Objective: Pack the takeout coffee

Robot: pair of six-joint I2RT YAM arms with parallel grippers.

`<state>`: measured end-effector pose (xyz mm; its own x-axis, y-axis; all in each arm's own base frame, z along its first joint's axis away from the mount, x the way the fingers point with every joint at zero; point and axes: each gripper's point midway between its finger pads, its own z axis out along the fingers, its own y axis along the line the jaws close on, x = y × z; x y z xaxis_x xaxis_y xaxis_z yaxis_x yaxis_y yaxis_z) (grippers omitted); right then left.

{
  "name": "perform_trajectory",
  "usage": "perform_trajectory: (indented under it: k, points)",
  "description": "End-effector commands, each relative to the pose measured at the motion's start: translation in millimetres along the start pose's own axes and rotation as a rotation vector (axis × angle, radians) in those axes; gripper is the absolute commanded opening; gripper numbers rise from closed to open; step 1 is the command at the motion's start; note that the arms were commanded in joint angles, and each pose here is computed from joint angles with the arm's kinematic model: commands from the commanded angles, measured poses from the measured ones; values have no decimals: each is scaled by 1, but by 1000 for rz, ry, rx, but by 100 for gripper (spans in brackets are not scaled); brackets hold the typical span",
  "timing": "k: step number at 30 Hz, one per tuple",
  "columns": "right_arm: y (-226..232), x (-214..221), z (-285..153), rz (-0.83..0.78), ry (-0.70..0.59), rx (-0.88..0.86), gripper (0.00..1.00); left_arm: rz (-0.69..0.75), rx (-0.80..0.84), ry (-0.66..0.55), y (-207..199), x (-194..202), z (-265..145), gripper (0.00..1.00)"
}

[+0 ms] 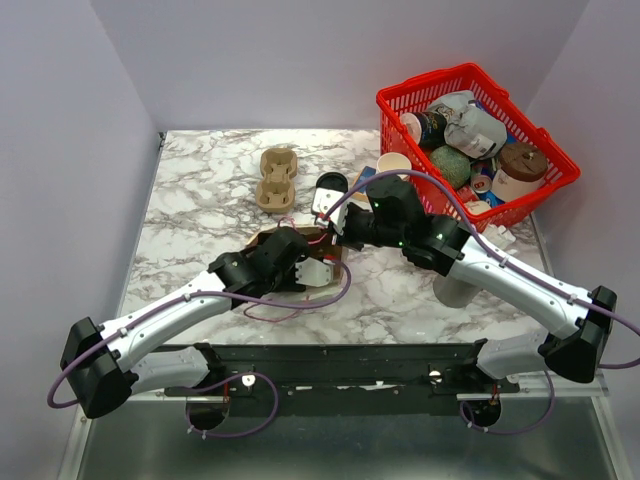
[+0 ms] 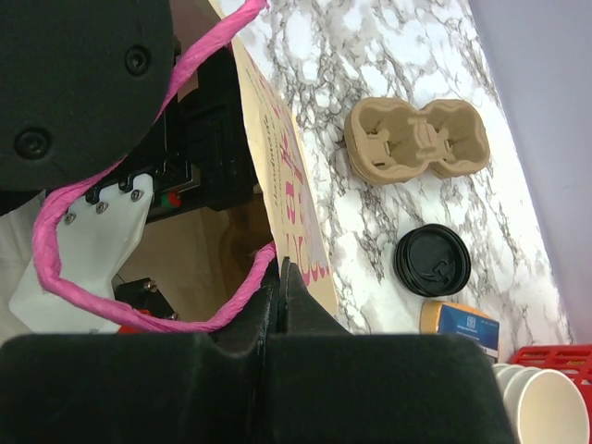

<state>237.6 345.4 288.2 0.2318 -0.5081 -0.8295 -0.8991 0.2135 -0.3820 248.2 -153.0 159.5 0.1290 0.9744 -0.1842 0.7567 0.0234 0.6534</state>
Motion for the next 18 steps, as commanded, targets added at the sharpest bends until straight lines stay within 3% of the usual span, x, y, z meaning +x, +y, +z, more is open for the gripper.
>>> perform_trajectory:
  k: [1,18]
  points:
    - [1,-27,-3,-7,-88,-24,0,9,-4,35,-6,12,3,0]
    - [19,-17,3,33,-97,-128,0,-217,67,-13,-13,9,26,0]
